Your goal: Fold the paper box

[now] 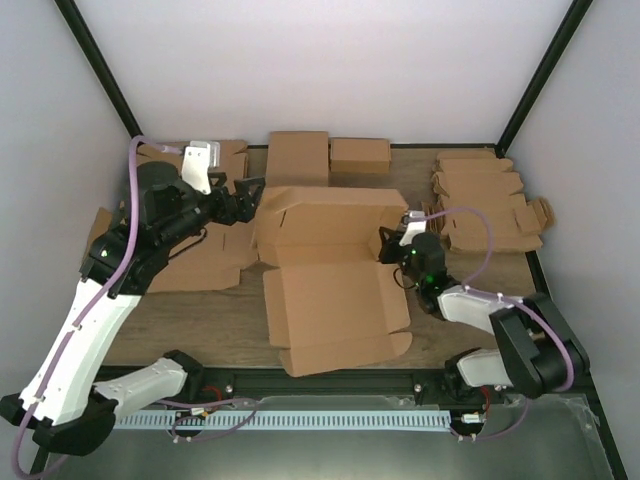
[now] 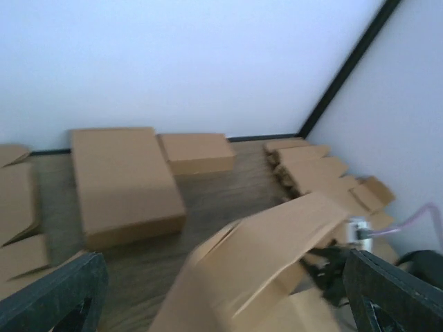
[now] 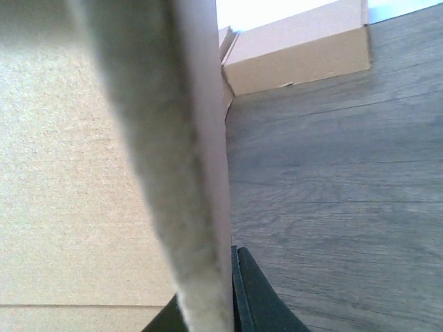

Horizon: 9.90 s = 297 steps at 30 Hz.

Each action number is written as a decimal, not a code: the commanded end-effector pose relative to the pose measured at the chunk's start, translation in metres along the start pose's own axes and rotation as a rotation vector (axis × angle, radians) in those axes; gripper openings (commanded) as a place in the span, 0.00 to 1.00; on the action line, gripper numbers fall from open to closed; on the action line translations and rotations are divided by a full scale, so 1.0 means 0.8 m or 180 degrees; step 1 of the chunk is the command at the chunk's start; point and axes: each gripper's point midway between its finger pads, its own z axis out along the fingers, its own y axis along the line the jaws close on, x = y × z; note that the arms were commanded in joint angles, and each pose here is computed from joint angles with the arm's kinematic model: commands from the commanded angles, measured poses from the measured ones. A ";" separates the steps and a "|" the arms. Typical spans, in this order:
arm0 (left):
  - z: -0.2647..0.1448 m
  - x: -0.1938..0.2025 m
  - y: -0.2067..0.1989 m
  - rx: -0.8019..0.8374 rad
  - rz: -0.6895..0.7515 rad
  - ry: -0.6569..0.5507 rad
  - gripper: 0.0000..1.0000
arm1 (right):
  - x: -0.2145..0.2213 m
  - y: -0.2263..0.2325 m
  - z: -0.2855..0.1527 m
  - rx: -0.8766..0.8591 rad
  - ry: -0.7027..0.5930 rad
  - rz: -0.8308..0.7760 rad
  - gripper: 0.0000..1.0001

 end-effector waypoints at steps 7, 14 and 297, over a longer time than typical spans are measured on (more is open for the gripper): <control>0.017 0.067 0.028 0.0040 -0.0196 0.0706 0.96 | -0.025 -0.027 -0.046 0.0120 -0.0157 0.1416 0.01; -0.002 0.098 0.015 0.0271 -0.0407 0.0835 0.97 | -0.034 -0.033 -0.050 0.0185 -0.0288 0.1900 0.01; 0.078 0.164 -0.034 0.0748 -0.0402 0.1577 0.17 | -0.086 0.195 -0.043 -0.0053 0.0865 -0.4067 0.58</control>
